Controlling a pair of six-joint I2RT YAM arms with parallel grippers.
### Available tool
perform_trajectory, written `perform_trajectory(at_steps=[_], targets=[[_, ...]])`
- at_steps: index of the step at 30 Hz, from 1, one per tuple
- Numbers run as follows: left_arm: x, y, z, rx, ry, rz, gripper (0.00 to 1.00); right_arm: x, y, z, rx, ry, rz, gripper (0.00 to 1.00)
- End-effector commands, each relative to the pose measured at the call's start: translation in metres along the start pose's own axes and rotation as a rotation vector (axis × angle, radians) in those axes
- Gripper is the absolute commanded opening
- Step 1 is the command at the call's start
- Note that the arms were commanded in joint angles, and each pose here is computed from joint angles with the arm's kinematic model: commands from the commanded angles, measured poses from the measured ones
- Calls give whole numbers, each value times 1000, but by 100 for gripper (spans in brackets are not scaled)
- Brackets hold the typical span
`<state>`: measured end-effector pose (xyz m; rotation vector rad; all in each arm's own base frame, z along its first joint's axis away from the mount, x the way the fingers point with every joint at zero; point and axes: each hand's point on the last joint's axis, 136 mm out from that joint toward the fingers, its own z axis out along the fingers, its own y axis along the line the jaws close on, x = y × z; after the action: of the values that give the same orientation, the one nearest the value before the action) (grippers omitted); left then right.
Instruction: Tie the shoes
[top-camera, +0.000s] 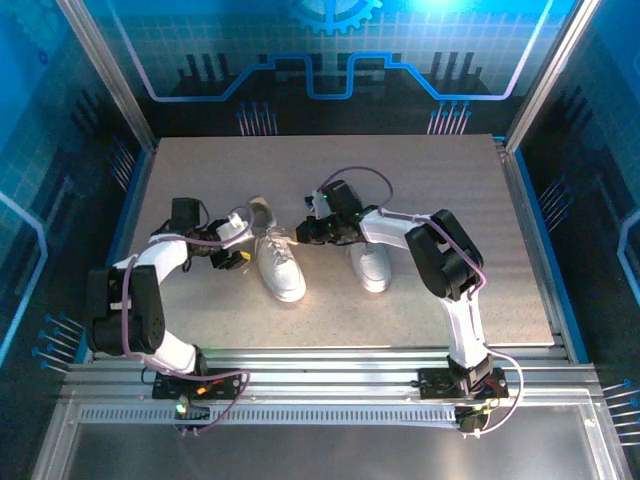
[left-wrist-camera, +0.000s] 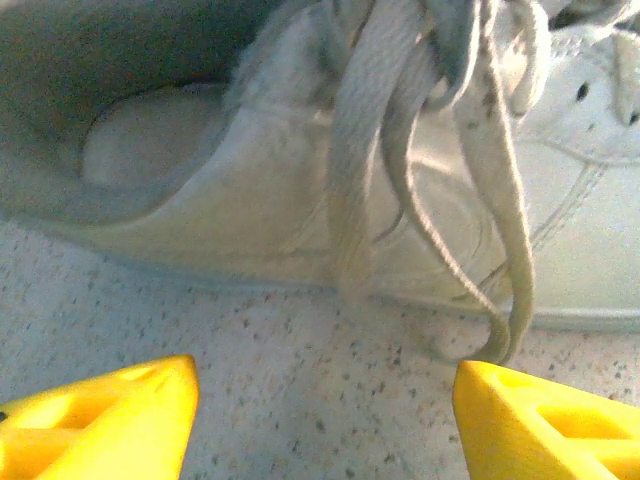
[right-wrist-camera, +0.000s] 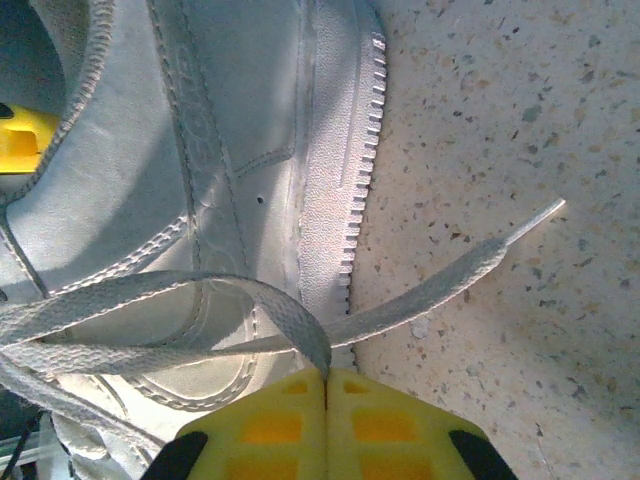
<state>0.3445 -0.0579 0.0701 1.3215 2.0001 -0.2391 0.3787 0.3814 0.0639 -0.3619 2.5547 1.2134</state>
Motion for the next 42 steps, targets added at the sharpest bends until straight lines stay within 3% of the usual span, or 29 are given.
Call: perform_trajectory(at_steps=[1, 9, 15, 26, 42], targets=[[-9, -5, 3, 39, -17, 17, 69, -9, 22, -11, 1, -21, -66, 0], [-9, 9, -2, -7, -1, -79, 64, -8, 26, -9, 37, -11, -108, 0], [-10, 8, -13, -59, -62, -139, 64, -11, 35, -11, 78, -16, -178, 0], [-31, -7, -24, -14, -161, -162, 62, -8, 40, -10, 92, -3, -213, 0], [-40, -8, 9, 83, -138, -153, 60, -10, 44, -13, 111, -10, -231, 0]])
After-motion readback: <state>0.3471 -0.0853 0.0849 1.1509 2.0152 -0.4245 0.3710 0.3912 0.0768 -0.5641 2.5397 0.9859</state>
